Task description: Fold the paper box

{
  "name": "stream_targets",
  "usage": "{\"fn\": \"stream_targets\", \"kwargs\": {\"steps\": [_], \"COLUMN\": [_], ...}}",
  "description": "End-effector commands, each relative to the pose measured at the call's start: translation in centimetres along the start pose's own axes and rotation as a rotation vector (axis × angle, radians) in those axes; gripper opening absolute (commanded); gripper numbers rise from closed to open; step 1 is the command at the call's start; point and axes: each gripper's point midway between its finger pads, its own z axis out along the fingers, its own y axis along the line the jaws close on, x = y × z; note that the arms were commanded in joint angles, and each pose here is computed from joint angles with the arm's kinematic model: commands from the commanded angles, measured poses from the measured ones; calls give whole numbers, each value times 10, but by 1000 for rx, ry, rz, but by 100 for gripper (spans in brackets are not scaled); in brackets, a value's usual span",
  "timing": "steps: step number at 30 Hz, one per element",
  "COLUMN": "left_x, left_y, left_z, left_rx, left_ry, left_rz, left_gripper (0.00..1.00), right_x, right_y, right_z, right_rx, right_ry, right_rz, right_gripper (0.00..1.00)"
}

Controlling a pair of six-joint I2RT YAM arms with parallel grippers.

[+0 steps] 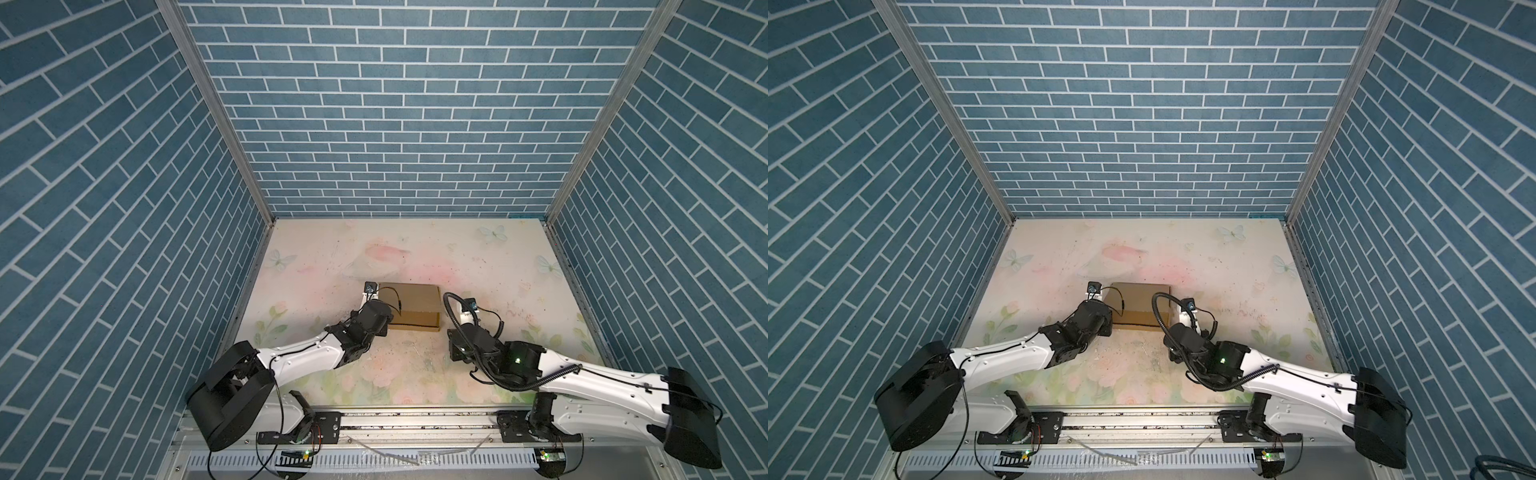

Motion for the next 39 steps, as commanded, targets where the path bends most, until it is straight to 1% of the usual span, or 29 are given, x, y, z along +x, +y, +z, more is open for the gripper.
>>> {"fn": "stream_targets", "kwargs": {"steps": [1,5,9,12,16,22,26,30,39], "left_x": [5,6,7,7,7,7,8,10,20], "left_y": [2,1,-2,-4,-6,-7,-8,-10,-9], "left_z": [1,0,-1,-2,-4,-7,-9,-12,-27], "left_rx": [-11,-5,4,13,22,30,35,42,50], "left_ry": [-1,-5,-7,-10,-14,-23,-26,-26,-28], "left_rz": [3,0,3,5,5,1,-4,-4,-12], "left_gripper": [8,9,9,9,10,10,11,11,19], "right_x": [-7,-42,-78,-100,-117,-107,-92,-80,-63], "right_y": [-10,3,24,36,49,63,65,64,58], "right_z": [-17,-36,-41,-29,0,50,73,84,98], "right_rx": [31,20,19,6,-48,-92,-102,-112,-106], "right_ry": [-13,-58,-83,-81,-60,21,64,89,125], "right_rz": [-1,-48,-108,-119,-98,-108,-97,-83,-64], "right_gripper": [29,29,29,29,28,25,23,22,20]}}
